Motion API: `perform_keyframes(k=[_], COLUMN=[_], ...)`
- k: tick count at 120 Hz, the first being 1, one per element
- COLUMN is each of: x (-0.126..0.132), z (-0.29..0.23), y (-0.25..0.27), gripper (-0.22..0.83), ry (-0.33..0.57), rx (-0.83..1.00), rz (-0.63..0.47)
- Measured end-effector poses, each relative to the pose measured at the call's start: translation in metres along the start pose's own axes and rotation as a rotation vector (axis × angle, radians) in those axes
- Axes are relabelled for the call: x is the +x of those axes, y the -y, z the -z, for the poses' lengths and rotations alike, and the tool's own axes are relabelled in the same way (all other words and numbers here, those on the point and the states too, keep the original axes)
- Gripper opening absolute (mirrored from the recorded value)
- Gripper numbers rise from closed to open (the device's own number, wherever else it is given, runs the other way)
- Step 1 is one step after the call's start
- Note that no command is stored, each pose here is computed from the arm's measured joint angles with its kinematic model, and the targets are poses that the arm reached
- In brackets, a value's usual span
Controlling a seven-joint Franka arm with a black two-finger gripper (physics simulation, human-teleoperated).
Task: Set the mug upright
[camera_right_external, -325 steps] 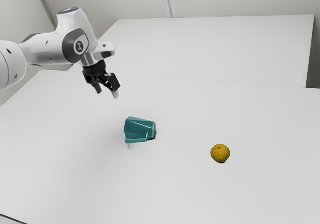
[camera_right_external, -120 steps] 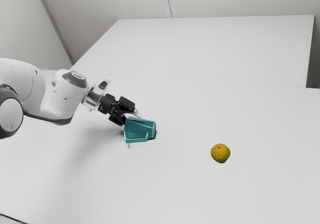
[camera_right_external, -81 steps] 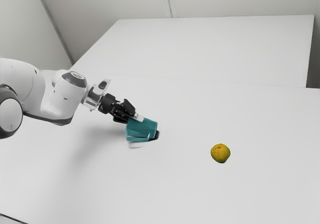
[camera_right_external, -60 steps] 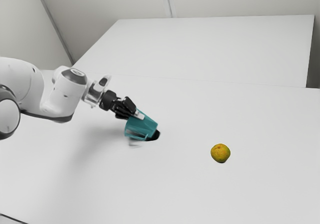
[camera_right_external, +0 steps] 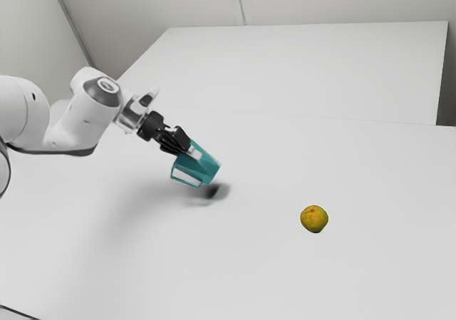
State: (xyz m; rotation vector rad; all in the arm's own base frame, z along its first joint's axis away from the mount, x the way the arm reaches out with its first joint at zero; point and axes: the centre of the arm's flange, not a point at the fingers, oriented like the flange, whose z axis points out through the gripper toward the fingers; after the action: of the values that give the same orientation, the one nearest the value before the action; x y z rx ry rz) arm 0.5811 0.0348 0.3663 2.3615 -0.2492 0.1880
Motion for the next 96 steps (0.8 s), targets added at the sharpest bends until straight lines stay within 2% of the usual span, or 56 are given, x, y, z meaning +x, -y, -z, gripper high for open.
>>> perform_keyframes(k=[41, 62, 96], x=[0.002, -0.005, -0.016], z=[0.015, 0.002, -0.023], y=[-0.029, -0.035, -0.044], gripper=[-0.16, -0.16, -0.16], ry=[0.202, 0.305, 0.380], rx=[0.327, 0.453, 0.623], rz=[-0.177, -0.212, -0.261])
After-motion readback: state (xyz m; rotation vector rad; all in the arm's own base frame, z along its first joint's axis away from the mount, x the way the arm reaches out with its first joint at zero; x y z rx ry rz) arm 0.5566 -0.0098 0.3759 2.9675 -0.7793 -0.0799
